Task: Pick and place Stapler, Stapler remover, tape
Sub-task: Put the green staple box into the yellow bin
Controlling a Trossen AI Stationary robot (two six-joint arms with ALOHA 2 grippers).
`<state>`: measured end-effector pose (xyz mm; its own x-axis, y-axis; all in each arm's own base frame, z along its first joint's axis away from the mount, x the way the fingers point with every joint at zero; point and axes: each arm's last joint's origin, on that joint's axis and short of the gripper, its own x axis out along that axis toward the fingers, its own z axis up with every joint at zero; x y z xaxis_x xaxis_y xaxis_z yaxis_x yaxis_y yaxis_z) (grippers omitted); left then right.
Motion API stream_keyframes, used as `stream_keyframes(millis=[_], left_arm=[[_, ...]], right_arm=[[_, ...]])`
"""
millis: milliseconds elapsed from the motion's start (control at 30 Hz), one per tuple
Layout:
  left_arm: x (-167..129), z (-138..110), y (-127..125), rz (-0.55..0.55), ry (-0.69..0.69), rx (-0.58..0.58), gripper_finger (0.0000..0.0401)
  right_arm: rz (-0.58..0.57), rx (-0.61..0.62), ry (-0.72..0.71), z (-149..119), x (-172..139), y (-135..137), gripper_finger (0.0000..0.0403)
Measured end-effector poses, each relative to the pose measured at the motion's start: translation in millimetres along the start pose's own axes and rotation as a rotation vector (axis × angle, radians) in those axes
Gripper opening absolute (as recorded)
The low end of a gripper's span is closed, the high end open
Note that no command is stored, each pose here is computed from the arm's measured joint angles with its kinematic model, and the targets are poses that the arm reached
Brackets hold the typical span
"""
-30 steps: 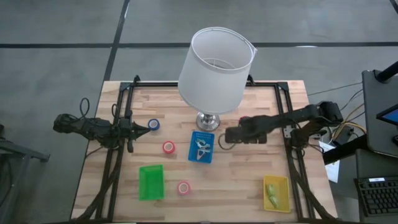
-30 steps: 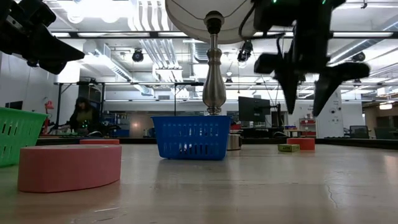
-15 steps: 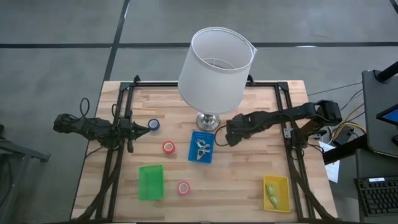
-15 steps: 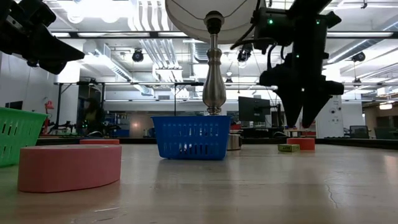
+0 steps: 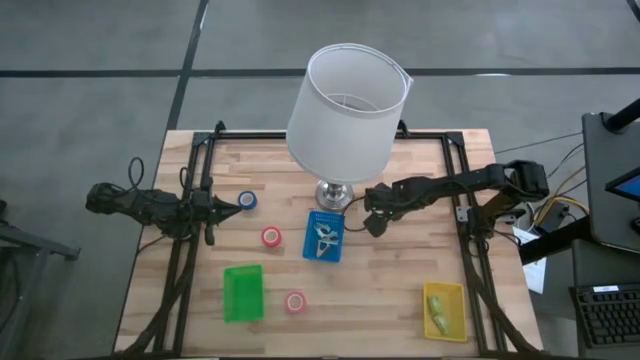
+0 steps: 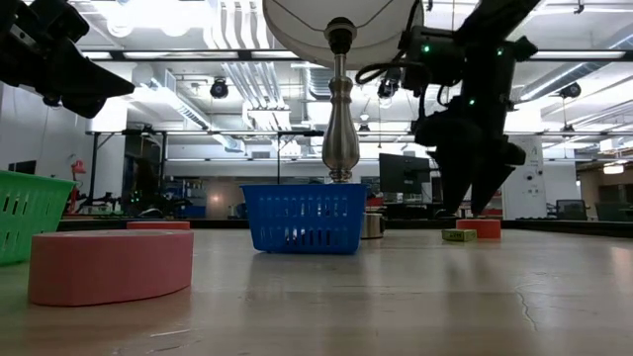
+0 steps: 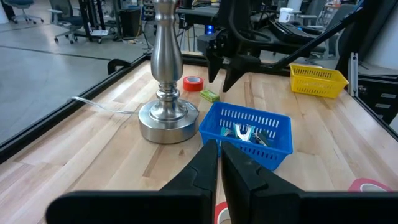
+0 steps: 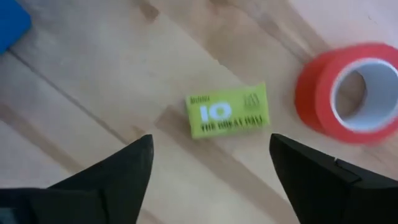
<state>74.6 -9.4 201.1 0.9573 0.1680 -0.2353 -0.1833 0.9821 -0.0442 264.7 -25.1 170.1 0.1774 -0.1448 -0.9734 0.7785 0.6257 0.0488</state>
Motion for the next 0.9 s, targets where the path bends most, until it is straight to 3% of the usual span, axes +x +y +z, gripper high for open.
stream_keyframes(millis=[300,900], left_arm=[[0,0,0,0.001,0.0,0.0,0.0023],[0,0,0,0.0,-0.001,0.0,0.0023]], right_arm=[[-0.019,-0.046,0.014,7,19,-7,0.0334],[-0.031,-0.134,0.071,11,44,-6,0.0315]])
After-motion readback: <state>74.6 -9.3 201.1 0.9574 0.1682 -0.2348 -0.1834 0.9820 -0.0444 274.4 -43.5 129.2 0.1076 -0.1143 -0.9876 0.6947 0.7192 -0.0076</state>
